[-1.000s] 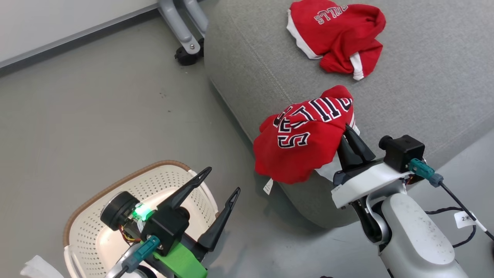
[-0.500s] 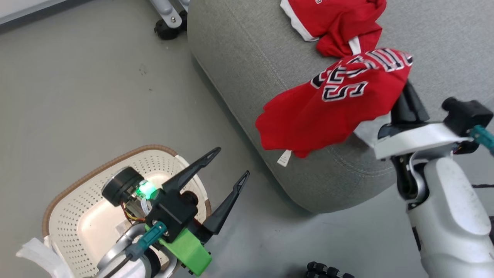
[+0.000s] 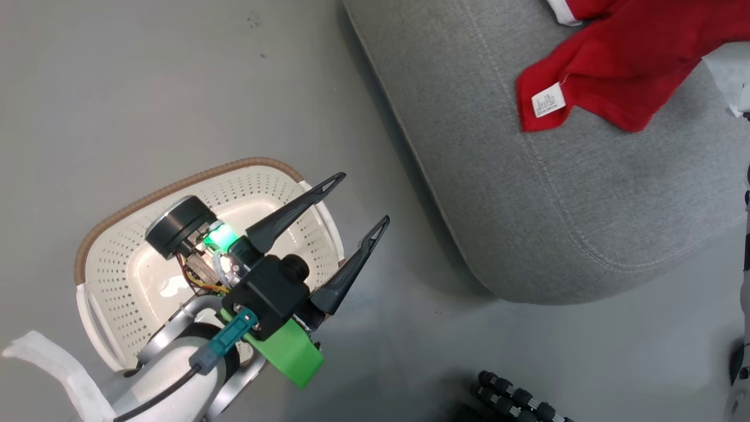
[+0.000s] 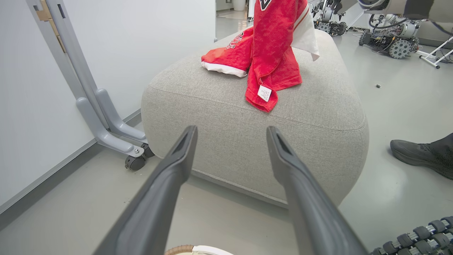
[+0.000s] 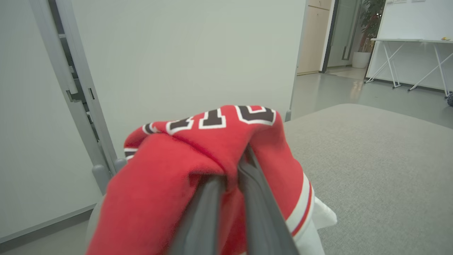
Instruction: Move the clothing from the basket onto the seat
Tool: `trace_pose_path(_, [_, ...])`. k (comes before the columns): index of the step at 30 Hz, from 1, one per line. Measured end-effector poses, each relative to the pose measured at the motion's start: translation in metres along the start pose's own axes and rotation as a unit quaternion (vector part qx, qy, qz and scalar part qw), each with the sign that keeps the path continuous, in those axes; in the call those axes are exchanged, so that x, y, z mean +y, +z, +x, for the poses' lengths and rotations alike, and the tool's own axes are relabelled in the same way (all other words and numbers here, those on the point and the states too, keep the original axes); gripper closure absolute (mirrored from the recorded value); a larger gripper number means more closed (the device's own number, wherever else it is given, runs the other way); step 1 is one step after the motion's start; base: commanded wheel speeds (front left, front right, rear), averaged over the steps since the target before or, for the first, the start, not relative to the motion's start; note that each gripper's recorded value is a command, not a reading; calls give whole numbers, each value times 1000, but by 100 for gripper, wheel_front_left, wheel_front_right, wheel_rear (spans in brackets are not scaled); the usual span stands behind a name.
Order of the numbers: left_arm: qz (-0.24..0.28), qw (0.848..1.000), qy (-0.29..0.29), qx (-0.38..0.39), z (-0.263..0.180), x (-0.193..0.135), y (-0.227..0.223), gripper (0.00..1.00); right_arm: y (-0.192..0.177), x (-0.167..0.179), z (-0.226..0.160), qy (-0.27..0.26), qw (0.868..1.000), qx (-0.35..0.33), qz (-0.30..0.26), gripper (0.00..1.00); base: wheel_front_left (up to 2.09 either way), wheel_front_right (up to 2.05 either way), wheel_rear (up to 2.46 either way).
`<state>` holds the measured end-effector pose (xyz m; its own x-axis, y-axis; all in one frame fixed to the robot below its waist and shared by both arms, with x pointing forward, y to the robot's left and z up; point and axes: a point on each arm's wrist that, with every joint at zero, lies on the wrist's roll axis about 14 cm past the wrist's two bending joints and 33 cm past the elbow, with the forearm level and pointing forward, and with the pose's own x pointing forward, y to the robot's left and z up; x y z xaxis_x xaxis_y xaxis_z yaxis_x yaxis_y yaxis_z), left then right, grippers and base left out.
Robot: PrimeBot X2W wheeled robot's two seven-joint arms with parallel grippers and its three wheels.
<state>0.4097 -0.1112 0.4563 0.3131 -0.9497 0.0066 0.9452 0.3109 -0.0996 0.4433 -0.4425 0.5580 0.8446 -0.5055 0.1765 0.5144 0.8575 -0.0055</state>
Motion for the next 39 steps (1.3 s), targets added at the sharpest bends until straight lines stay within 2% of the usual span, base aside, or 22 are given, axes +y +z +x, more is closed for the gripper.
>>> trace_pose_path(5, [-11, 1000, 19, 4, -6, 16, -16, 0, -80, 0, -5, -20, 994, 105, 3, 100, 0, 0, 0])
trace_pose_path(9, [-25, 999, 34, 18, -13, 26, -34, 0, -129, 7, -15, -29, 986, 166, 12, 100, 0, 0, 0])
trace_pose_path(10, [-27, 999, 37, 19, -14, 28, -36, 0, -136, 8, -18, -31, 984, 175, 13, 91, 0, 0, 0])
trace_pose_path(11, [-30, 999, 40, 23, -16, 29, -40, 0, -143, 10, -19, -31, 983, 183, 14, 22, 0, 0, 0])
trace_pose_path(12, [-32, 998, 43, 24, -17, 31, -42, 0, -148, 12, -20, -32, 982, 187, 16, 0, 0, 0, 0])
trace_pose_path(17, [-31, 998, 49, 28, -20, 33, -45, 0, -152, 10, -30, -40, 981, 190, 22, 0, 0, 0, 0])
trace_pose_path(26, [-8, 998, 59, 13, -17, 28, -27, 0, -137, 2, -75, -49, 982, 179, 29, 0, 0, 0, 0])
trace_pose_path(30, [-14, 997, 79, -8, -19, 27, -14, 0, -121, 2, -92, -42, 985, 163, 25, 0, 0, 0, 0])
trace_pose_path(39, [-18, 979, 197, -54, -47, 56, 13, 0, -88, 57, -116, 56, 990, 127, 26, 0, 0, 0, 0])
